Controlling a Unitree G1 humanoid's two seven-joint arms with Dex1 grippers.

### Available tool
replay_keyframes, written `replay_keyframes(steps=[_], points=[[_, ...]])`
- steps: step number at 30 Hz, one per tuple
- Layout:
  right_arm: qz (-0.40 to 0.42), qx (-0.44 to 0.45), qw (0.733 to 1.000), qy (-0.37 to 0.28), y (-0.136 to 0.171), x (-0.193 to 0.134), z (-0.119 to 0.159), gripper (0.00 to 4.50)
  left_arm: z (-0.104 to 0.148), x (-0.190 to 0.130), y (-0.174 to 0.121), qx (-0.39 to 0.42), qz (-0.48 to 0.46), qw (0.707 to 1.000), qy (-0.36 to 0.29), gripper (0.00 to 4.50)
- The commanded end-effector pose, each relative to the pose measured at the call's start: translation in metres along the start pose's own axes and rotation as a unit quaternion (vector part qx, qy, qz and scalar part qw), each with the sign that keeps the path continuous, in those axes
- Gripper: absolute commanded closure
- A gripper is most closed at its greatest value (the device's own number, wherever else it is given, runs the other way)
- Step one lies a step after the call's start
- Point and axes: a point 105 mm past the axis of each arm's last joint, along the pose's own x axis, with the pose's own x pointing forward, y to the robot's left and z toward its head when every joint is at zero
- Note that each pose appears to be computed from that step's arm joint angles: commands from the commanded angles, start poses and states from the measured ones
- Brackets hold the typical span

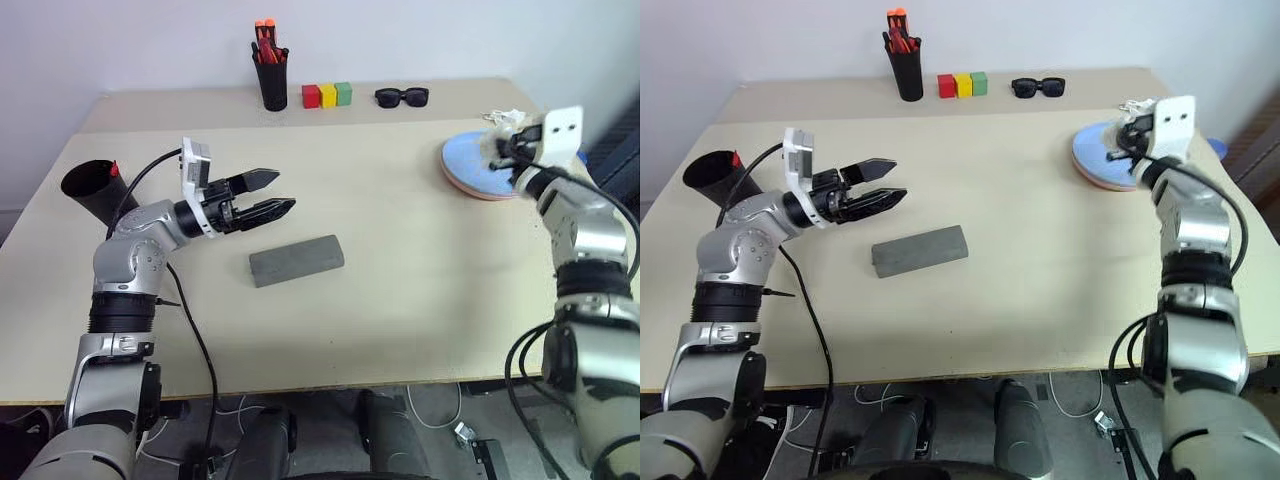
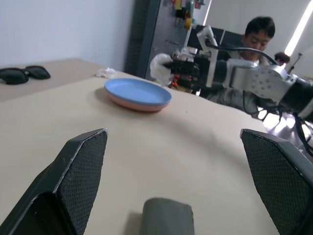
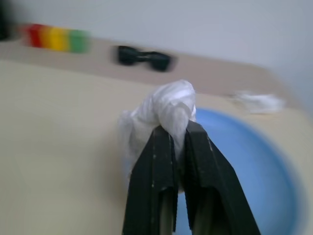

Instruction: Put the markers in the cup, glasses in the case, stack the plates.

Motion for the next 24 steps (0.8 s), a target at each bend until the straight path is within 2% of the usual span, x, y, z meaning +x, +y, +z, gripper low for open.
replay_keyframes(steps=[1, 4, 6, 12, 15, 17, 20, 24], points=[[-0.038, -0.030, 0.999, 0.014, -0.010, 0.007, -0.009, 3.77, 0.014, 0.001, -0.004, 0.031, -0.008, 0.999, -0.012, 0.00], [-0.036, -0.041, 0.998, 0.039, -0.007, 0.007, -0.025, 2.43, 0.016, -0.004, -0.003, 0.033, -0.005, 0.999, -0.009, 0.00], [-0.031, -0.048, 0.998, 0.036, -0.006, 0.007, -0.026, 1.48, 0.018, -0.008, -0.002, 0.035, 0.001, 0.999, -0.008, 0.00], [-0.011, -0.032, 0.999, -0.030, -0.012, 0.005, 0.005, 1.48, 0.016, -0.014, -0.006, 0.032, 0.007, 0.999, -0.006, 0.00], [0.102, 0.018, 0.989, -0.110, 0.019, -0.001, 0.036, 1.48, 0.019, -0.018, -0.007, 0.032, 0.008, 0.999, -0.007, 0.00], [0.226, 0.021, 0.960, -0.160, 0.054, -0.029, 0.054, 1.48, 0.022, -0.022, -0.008, 0.038, 0.006, 0.999, -0.009, 0.00], [0.348, 0.013, 0.914, -0.208, 0.083, -0.080, 0.074, 1.48, 0.024, -0.029, -0.013, 0.034, -0.002, 0.999, -0.005, 0.00], [0.490, 0.041, 0.854, -0.171, 0.111, -0.138, 0.073, 1.48, 0.019, -0.037, -0.032, 0.007, -0.037, 0.999, 0.020, 0.00]])
